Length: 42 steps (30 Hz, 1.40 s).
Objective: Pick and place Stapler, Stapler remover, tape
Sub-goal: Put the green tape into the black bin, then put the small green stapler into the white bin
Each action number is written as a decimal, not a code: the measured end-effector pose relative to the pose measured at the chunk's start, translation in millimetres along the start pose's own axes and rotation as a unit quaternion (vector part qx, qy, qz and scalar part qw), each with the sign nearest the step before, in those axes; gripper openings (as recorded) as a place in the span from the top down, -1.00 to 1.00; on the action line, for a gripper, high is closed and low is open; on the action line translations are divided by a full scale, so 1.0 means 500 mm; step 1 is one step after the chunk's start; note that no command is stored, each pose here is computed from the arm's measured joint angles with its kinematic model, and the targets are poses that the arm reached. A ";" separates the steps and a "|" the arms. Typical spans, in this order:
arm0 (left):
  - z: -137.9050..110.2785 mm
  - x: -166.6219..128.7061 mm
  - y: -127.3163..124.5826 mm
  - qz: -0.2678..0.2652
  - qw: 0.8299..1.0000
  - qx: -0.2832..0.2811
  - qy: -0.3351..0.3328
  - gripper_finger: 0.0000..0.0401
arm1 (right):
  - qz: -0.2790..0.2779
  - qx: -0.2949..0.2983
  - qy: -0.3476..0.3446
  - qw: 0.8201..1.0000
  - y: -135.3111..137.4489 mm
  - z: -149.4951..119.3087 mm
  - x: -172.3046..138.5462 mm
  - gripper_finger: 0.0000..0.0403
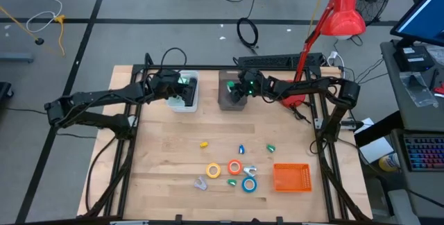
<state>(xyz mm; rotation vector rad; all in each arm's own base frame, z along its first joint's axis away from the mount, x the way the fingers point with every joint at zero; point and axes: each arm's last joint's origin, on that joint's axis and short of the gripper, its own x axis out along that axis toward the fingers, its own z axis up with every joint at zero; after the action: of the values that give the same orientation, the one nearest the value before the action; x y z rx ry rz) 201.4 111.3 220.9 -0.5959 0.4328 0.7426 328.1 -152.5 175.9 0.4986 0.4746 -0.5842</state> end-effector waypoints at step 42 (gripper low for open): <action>-0.010 -0.003 -0.024 -0.054 0.997 0.057 0.015 0.39 | 0.122 -0.259 -0.002 0.958 0.095 0.054 -0.240 0.41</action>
<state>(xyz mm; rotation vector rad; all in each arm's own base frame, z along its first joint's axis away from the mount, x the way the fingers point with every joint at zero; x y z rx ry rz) 208.5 100.3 222.4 -0.5189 0.4652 0.6027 276.4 -85.6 277.0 0.0514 0.5298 -0.2064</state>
